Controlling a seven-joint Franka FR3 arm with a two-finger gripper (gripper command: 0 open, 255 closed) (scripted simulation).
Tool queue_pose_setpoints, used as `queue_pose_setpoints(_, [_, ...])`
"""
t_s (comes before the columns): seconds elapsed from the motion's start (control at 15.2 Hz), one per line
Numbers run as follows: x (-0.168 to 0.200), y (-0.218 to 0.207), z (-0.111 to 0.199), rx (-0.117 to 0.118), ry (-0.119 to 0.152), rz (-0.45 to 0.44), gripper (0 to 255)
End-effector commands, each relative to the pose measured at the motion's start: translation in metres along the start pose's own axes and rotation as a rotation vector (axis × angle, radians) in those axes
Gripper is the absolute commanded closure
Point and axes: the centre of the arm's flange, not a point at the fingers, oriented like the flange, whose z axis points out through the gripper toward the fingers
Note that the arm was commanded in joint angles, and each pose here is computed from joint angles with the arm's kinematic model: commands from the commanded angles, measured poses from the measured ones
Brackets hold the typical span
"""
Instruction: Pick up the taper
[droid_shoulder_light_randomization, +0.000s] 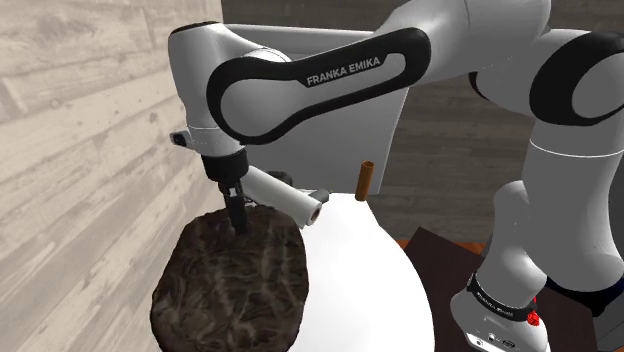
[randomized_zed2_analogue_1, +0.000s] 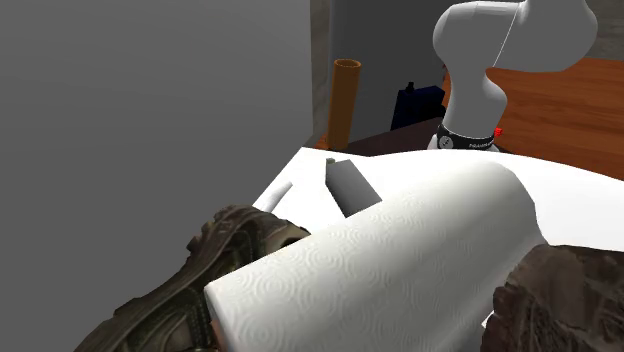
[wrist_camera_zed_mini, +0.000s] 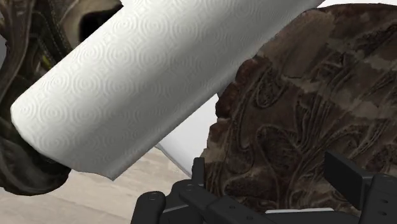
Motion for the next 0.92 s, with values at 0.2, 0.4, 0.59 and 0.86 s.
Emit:
queue_pose_setpoints(0.2, [0.004,0.0,0.026,0.0,0.0,-0.003,0])
queue_pose_setpoints(0.4, [0.004,0.0,0.028,-0.001,0.0,-0.003,255])
queue_pose_setpoints(0.59, [0.003,-0.001,0.028,-0.001,0.0,-0.003,255])
queue_pose_setpoints(0.86, [0.003,-0.001,0.029,-0.001,0.0,-0.003,255])
